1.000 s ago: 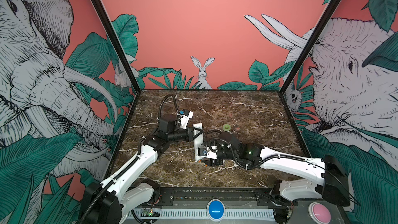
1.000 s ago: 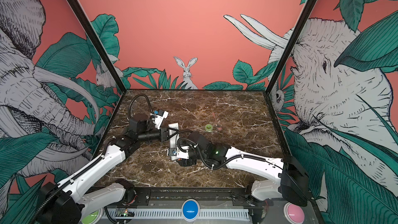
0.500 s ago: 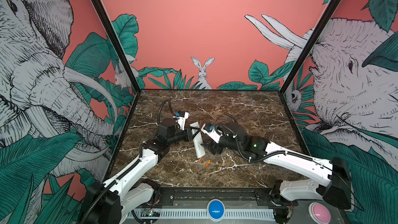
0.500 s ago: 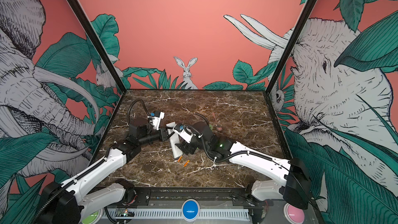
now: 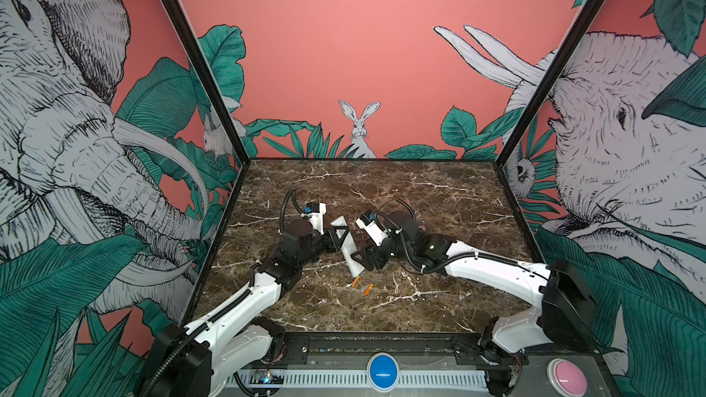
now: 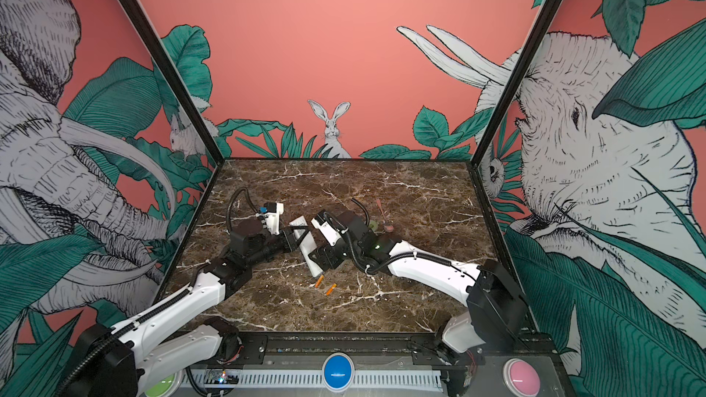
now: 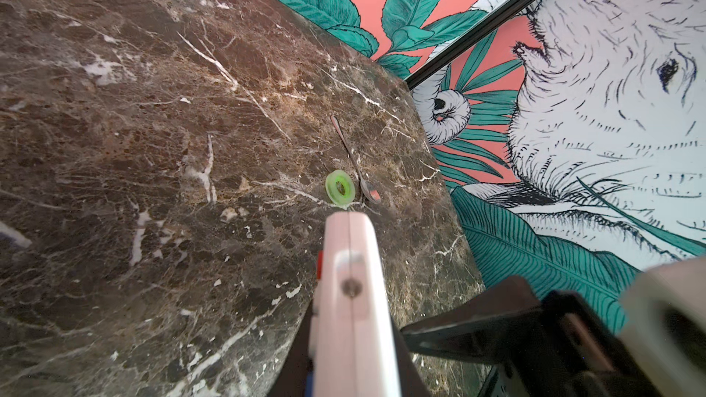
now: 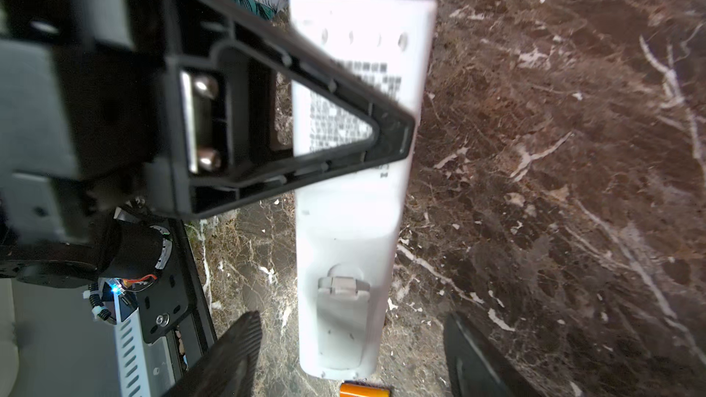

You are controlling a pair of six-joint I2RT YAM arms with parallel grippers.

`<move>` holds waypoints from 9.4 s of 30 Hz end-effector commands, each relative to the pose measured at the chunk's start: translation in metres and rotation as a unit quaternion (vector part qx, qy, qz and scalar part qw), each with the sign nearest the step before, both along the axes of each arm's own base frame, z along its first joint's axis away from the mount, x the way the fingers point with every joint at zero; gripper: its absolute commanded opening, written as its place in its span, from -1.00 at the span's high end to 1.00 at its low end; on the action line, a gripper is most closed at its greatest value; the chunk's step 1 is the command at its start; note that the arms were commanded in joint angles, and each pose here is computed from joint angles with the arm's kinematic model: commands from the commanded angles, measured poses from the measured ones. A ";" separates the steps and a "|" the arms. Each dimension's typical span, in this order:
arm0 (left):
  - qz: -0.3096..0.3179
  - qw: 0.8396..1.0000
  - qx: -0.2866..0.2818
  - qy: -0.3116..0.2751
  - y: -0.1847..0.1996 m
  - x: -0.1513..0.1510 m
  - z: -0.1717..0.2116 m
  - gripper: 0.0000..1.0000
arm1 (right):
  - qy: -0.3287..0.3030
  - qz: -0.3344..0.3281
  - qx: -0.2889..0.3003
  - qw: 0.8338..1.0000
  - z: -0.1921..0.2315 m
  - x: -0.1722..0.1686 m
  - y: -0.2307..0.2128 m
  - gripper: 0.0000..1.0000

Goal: Load the batteries into the remote control

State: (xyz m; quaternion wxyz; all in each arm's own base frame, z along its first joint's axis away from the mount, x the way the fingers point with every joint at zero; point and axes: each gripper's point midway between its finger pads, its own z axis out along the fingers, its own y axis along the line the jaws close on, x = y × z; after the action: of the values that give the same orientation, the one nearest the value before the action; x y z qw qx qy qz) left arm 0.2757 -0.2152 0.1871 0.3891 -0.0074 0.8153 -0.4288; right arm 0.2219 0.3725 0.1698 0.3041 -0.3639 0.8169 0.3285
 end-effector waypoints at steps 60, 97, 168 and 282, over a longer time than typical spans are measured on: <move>-0.004 1.000 -0.019 -0.012 -0.008 0.001 0.010 1.00 | 0.012 0.036 0.021 0.999 -0.016 -0.002 0.023 0.48; 0.024 1.000 0.005 0.009 0.001 0.005 -0.008 1.00 | -0.038 0.053 0.045 0.997 0.009 -0.008 0.021 0.73; -0.060 0.996 0.038 -0.056 0.025 -0.044 -0.012 1.00 | 0.070 -0.177 -0.258 0.947 -0.157 0.004 -0.138 0.43; -0.029 0.993 0.025 -0.115 0.054 -0.059 -0.008 1.00 | 0.191 -0.303 -0.242 0.902 -0.129 -0.061 -0.033 -0.21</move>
State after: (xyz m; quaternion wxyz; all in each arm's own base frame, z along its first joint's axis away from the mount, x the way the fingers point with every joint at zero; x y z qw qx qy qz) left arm 0.2176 -0.1610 0.1766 0.4630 0.0713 0.7808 -0.4135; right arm 0.1567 0.3423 0.0414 0.1147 -0.1163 0.9822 0.0930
